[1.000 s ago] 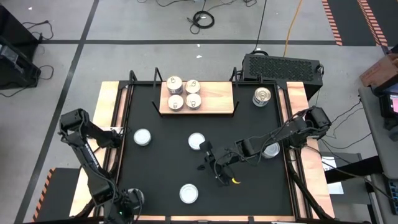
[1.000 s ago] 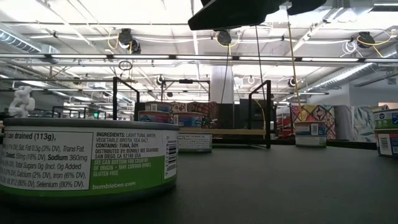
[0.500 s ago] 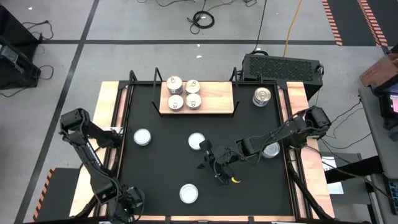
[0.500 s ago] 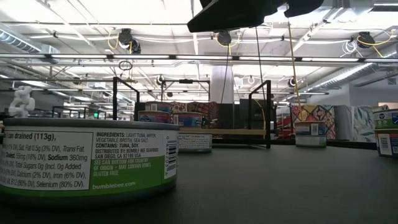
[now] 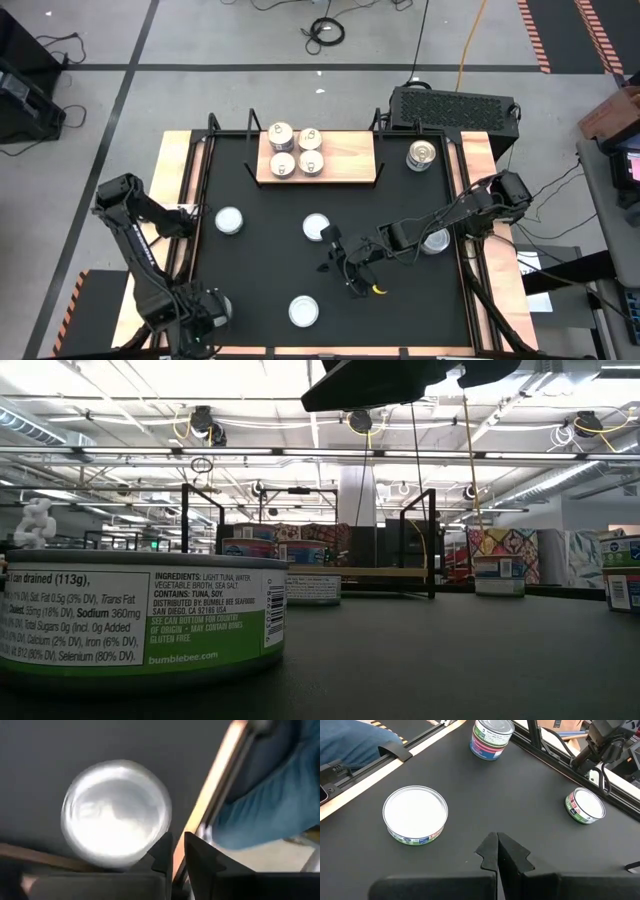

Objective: Stack canned seafood by type on shelf
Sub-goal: Remove the green tuna can from the top of the blue tuna can

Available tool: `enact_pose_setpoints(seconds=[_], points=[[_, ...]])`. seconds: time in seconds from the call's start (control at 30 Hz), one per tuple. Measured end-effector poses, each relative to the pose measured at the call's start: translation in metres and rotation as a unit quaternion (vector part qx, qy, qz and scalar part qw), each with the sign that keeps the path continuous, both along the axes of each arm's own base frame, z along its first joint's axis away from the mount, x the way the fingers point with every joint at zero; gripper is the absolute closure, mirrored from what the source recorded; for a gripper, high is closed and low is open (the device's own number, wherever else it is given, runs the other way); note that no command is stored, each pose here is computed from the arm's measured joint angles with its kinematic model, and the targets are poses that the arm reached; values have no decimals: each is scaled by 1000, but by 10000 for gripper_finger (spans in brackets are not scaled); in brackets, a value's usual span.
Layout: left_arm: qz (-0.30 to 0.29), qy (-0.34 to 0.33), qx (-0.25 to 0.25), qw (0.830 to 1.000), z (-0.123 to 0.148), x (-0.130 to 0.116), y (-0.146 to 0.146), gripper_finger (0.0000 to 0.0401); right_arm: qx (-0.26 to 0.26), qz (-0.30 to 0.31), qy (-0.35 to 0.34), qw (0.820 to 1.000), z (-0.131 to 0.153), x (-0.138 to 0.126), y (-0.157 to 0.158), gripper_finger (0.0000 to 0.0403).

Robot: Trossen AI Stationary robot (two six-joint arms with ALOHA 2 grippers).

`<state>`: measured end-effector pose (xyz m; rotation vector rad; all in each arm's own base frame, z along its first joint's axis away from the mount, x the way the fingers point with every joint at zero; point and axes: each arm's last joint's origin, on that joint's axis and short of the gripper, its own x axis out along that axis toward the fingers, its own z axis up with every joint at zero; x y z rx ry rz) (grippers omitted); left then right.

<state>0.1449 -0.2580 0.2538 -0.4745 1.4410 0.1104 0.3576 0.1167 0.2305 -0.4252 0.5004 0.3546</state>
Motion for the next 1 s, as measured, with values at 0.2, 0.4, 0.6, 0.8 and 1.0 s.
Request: enact_pose_setpoints(seconds=[0.2,0.4,0.6,0.8,1.0], points=[[-35,-47,15,998,-2,5,-4,360,-1,0,1,1000,0,0,0,403],[-51,-30,40,997,-12,5,-6,360,-1,0,2,1000,0,0,0,403],[-44,13,106,993,-15,1,8,360,-2,1,1,1000,0,0,0,403],[-6,13,105,994,-1,5,26,360,-2,1,2,1000,0,0,-1,403],[33,-10,134,990,26,7,65,360,0,-8,2,1000,0,1,-5,403]])
